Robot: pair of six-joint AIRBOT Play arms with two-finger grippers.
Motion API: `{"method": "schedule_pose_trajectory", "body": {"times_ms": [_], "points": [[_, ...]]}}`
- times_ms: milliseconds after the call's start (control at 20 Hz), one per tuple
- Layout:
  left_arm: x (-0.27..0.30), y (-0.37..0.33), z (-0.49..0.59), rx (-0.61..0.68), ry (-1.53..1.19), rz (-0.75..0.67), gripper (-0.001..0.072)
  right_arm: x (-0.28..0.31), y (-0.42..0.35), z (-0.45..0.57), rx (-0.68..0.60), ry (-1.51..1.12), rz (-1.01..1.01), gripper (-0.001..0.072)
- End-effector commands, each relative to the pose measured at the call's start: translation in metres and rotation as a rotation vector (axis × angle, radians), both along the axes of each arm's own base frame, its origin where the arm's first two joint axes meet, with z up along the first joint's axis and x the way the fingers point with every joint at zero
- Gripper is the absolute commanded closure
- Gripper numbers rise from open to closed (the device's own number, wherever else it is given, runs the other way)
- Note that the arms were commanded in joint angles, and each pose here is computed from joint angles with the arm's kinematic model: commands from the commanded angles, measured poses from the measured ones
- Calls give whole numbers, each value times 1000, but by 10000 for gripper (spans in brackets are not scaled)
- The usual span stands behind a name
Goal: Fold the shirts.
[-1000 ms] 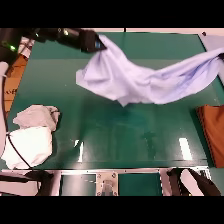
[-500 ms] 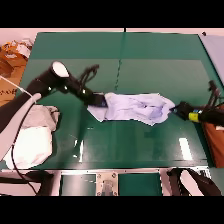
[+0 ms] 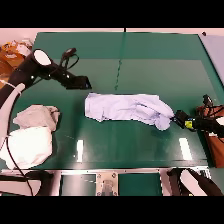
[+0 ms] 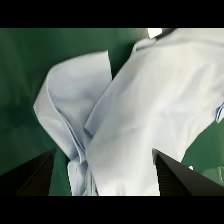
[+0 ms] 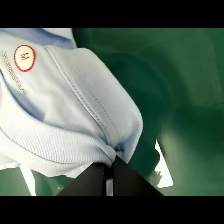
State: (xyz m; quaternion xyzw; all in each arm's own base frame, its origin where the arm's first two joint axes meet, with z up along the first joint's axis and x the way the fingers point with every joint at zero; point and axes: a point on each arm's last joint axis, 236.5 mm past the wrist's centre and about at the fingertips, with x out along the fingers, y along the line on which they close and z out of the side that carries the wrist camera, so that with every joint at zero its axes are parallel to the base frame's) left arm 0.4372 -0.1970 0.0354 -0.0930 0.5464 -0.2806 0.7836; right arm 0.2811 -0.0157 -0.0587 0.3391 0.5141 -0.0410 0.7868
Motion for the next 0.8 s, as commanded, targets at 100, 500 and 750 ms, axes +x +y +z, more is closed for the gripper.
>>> {"method": "schedule_pose_trajectory", "body": {"times_ms": [100,500,750], "points": [[2,-24,-23,30,34,-52,11,2,-2,-12,21,27,-28,686],[-38,-72,-70,131,111,-271,682,8,-9,-13,-3,6,-46,687],[-14,-45,-18,278,12,-314,683,8,-9,-13,-2,7,-46,687]]}}
